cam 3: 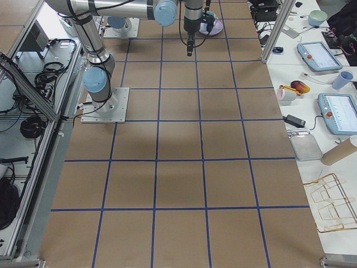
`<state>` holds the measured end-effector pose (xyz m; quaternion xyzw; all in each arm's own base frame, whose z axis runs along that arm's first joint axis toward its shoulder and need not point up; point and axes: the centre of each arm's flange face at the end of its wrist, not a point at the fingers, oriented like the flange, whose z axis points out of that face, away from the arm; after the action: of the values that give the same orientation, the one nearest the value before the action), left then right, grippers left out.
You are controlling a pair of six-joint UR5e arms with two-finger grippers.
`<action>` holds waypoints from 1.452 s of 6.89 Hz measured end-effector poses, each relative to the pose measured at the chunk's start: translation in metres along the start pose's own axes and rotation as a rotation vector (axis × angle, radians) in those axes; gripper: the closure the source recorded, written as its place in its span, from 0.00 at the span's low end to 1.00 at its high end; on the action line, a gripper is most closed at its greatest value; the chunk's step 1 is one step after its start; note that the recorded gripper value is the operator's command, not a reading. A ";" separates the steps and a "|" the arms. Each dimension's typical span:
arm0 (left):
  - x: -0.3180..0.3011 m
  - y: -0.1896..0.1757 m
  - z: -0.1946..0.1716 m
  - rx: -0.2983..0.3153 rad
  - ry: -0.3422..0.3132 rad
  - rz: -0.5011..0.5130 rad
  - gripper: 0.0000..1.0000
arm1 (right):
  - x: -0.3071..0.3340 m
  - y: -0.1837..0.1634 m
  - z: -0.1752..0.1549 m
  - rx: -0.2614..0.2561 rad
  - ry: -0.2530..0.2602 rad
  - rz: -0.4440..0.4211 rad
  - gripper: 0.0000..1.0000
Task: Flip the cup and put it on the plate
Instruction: 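Open the left gripper and raise it away from the mug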
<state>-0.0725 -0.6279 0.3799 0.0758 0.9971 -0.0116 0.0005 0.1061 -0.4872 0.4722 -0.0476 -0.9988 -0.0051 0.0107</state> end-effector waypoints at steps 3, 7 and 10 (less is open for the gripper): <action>0.014 0.030 -0.058 -0.017 -0.003 -0.150 0.00 | 0.000 0.000 0.000 0.000 0.000 0.000 0.00; 0.025 0.066 -0.088 -0.051 0.003 -0.281 0.00 | 0.000 0.000 0.000 0.000 0.000 0.000 0.00; 0.036 0.080 -0.093 -0.066 0.003 -0.318 0.00 | 0.000 0.000 0.000 -0.001 0.000 0.000 0.00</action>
<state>-0.0958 -0.5417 0.4709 -0.0830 0.9963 0.0216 -0.0002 0.1061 -0.4871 0.4719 -0.0476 -0.9988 -0.0054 0.0107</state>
